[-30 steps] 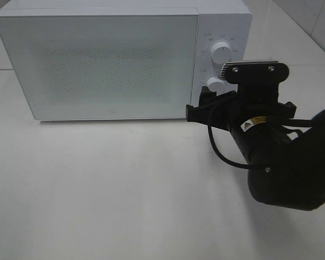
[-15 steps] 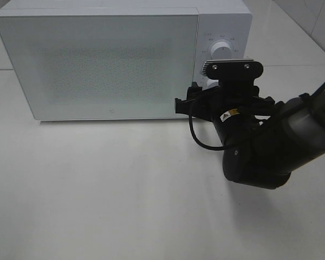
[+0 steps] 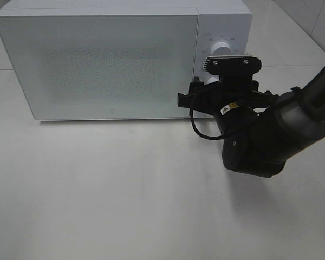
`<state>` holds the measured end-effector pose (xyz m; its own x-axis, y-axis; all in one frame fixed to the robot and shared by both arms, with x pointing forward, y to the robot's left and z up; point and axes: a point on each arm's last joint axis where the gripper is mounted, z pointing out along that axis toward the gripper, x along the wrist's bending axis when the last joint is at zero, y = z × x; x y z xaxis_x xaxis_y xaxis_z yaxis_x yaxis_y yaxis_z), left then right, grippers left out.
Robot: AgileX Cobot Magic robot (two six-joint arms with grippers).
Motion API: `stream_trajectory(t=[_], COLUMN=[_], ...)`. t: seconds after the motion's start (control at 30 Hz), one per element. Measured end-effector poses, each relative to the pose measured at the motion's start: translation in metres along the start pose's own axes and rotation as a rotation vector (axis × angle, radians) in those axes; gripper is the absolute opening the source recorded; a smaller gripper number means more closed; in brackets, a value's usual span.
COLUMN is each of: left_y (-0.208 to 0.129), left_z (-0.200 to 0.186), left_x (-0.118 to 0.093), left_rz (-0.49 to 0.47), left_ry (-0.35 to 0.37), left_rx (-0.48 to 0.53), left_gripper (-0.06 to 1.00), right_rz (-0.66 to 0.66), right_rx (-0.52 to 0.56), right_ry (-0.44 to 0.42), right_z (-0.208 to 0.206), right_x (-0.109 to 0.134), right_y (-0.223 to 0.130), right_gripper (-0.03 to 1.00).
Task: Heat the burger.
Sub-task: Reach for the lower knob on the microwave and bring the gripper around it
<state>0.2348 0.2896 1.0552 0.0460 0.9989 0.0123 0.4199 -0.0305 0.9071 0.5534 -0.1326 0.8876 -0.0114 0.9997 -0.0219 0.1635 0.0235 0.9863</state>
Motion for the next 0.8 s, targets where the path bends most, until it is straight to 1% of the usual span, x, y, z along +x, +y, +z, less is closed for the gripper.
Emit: stream_trajectory(t=[0.23,0.33,0.37,0.4,0.43,0.47,0.5,0.53,0.57,0.6,0.63,0.67,0.8], left_y=[0.0,0.0,0.0,0.0,0.0,0.0,0.0,0.0,0.0,0.0,0.0,0.0,0.0], left_z=[0.0,0.0,0.0,0.0,0.0,0.0,0.0,0.0,0.0,0.0,0.0,0.0,0.0], left_x=[0.0,0.0,0.0,0.0,0.0,0.0,0.0,0.0,0.0,0.0,0.0,0.0,0.0], left_rz=[0.0,0.0,0.0,0.0,0.0,0.0,0.0,0.0,0.0,0.0,0.0,0.0,0.0], left_ry=[0.0,0.0,0.0,0.0,0.0,0.0,0.0,0.0,0.0,0.0,0.0,0.0,0.0], left_rx=[0.0,0.0,0.0,0.0,0.0,0.0,0.0,0.0,0.0,0.0,0.0,0.0,0.0], left_gripper=[0.97,0.97,0.97,0.97,0.97,0.97,0.97,0.97,0.97,0.97,0.97,0.97,0.97], right_rz=[-0.001,0.008,0.012,0.012,0.011,0.011,0.011,0.01,0.01,0.011,0.011,0.014,0.014], right_rx=[0.012,0.012,0.014,0.014,0.017,0.017,0.017,0.022,0.022,0.024,0.024,0.024,0.024], right_ry=[-0.002,-0.004,-0.004,-0.004,-0.003,-0.003,-0.003,-0.002,-0.002,-0.003,-0.003,-0.006,-0.006], right_z=[0.001,0.0014,0.0014,0.0014,0.0014,0.0014,0.0014,0.0014,0.0014,0.0014,0.0014,0.0014,0.0014], right_x=[-0.0006,-0.0012,-0.0011,-0.0011,-0.0011,-0.0011,-0.0011,-0.001,-0.001,-0.001,-0.001,-0.0014,-0.0014], right_y=[-0.0052,-0.0051,-0.0053,-0.0053,-0.0058,-0.0058,-0.0058,-0.0066,-0.0066,-0.0067,-0.0067,-0.0068,-0.0068], right_gripper=[0.75,0.73,0.7,0.7,0.66,0.66,0.63,0.56,0.56,0.47,0.47,0.44,0.43])
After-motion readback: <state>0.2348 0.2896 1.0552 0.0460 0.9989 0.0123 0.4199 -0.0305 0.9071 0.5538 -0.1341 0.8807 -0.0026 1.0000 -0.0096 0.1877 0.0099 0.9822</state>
